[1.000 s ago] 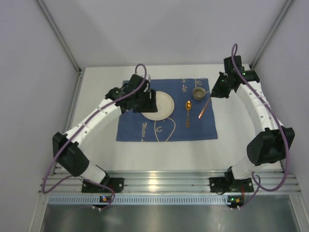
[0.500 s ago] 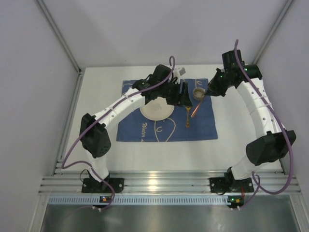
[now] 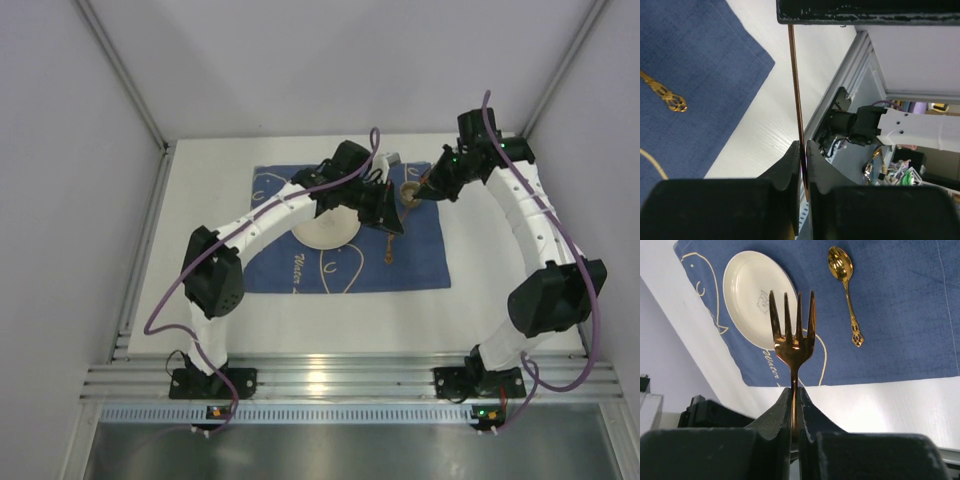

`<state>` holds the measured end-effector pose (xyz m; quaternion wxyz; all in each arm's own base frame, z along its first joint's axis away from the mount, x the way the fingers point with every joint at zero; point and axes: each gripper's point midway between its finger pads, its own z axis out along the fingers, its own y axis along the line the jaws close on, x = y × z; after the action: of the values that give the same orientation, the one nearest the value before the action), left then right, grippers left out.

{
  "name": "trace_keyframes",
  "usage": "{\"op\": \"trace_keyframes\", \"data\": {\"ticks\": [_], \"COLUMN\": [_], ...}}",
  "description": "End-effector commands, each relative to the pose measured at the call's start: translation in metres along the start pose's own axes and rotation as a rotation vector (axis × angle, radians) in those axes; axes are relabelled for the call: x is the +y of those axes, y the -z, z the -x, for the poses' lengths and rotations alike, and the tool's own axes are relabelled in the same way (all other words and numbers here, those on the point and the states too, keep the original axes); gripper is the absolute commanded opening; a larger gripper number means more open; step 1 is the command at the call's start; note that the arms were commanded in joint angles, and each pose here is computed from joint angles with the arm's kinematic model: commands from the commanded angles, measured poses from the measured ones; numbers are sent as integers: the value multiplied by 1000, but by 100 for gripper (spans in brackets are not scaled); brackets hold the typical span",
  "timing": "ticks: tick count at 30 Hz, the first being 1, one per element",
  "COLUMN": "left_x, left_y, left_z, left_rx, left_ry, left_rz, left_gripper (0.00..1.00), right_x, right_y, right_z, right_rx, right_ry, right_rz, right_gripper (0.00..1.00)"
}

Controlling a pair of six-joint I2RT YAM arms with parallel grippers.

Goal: Set the dinner table for one person

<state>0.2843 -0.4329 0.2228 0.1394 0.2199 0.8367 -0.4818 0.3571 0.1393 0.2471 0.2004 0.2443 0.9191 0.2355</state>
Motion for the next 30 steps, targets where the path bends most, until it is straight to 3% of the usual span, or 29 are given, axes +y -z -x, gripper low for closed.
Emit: {"op": "trace_keyframes", "data": {"ticks": [1,2,4,5,6,8,9,13,14,16,17,23,30], "left_x": [-24,-20,-16,-11,-6,8,16,50,83,100,132,206,257], "left_y": [3,3,5,7,9,20,25,67,81,104,124,197,210], "left_z": [15,17,19,21,22,24,25,30,25,24,17,-11,-51], "left_rx": [-31,-36,-37,-39,-38,-46,-55,-124,-139,-183,-209,-337,-330], "left_ry": [-71,-62,-54,-37,-27,-1,6,89,165,208,295,482,602], "left_rz": [-87,-66,-52,-42,-34,-1,13,30,63,44,67,112,120], "left_gripper": [6,0,0,0,0,0,0,0,0,0,0,0,0], "right_x": [13,12,14,14,14,13,10,-7,-12,-24,-29,-47,-46], "right_y": [3,2,1,0,0,1,1,8,8,8,7,2,-6], "right_z": [9,8,9,9,8,11,13,27,27,33,29,28,29], "right_rx": [-23,-17,-16,-8,-3,-11,-13,-44,-43,-51,-37,-18,1], "right_ry": [-43,-42,-29,-28,-25,-19,-17,-38,-44,-60,-66,-88,-78], "right_rz": [107,109,124,129,132,138,133,127,122,109,109,105,119], "right_gripper": [0,0,0,5,35,59,99,100,100,100,100,100,100]}}
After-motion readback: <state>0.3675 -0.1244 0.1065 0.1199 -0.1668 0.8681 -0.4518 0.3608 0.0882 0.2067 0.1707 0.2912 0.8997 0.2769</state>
